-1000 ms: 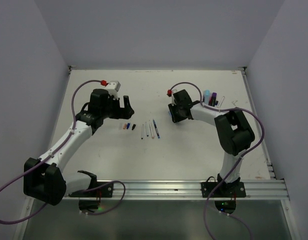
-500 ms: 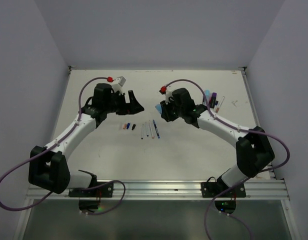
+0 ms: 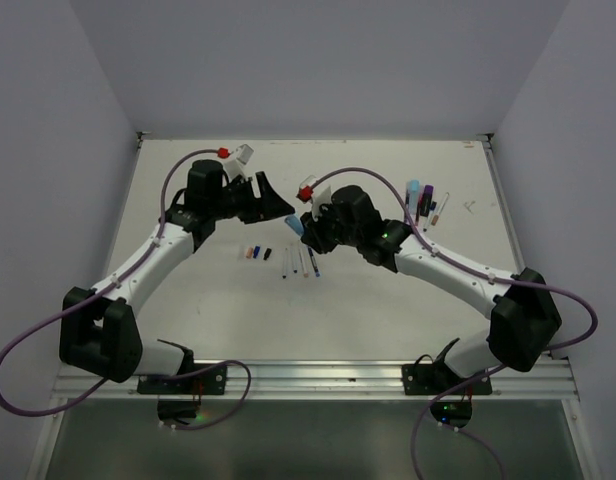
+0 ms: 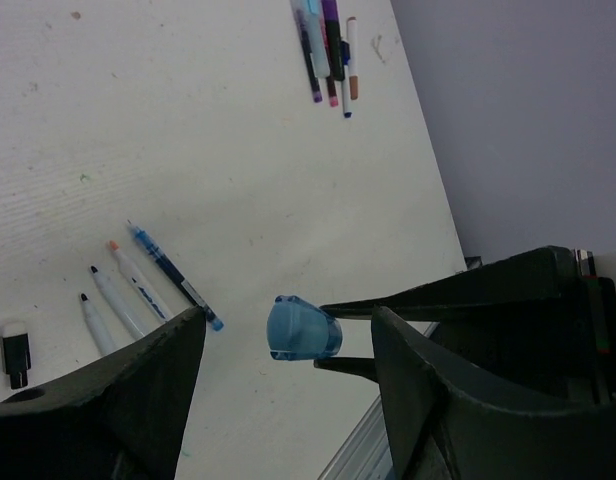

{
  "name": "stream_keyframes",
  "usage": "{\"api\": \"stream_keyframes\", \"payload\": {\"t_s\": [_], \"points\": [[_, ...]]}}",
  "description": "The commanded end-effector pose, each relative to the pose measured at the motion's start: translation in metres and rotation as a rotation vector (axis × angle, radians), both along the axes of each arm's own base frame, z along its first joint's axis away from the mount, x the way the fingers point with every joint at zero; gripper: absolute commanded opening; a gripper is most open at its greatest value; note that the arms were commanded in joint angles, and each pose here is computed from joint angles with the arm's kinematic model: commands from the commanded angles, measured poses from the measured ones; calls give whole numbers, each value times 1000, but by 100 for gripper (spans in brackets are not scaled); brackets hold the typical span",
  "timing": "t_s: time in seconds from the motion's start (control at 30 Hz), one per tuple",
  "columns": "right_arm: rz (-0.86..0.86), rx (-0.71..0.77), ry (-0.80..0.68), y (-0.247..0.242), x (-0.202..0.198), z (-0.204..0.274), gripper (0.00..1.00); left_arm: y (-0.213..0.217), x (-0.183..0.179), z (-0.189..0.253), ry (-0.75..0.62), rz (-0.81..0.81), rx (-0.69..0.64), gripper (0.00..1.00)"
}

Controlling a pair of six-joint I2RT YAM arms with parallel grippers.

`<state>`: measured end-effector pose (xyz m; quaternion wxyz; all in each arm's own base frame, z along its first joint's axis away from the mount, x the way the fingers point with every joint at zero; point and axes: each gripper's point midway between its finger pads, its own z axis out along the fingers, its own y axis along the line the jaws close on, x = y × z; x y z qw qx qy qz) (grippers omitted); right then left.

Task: Open the pen caps

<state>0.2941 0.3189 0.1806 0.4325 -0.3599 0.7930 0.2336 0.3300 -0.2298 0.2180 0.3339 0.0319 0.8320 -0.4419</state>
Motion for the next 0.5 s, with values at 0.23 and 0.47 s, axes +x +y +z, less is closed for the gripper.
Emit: {"api": "stream_keyframes", "payload": {"t_s": [0.23, 0.47], "points": [[53, 69, -116, 22, -2, 38, 15, -13, -1, 6, 26, -30, -24, 59], [50, 72, -126, 22, -2, 39, 15, -13, -3, 7, 31, -40, -16, 46]]}}
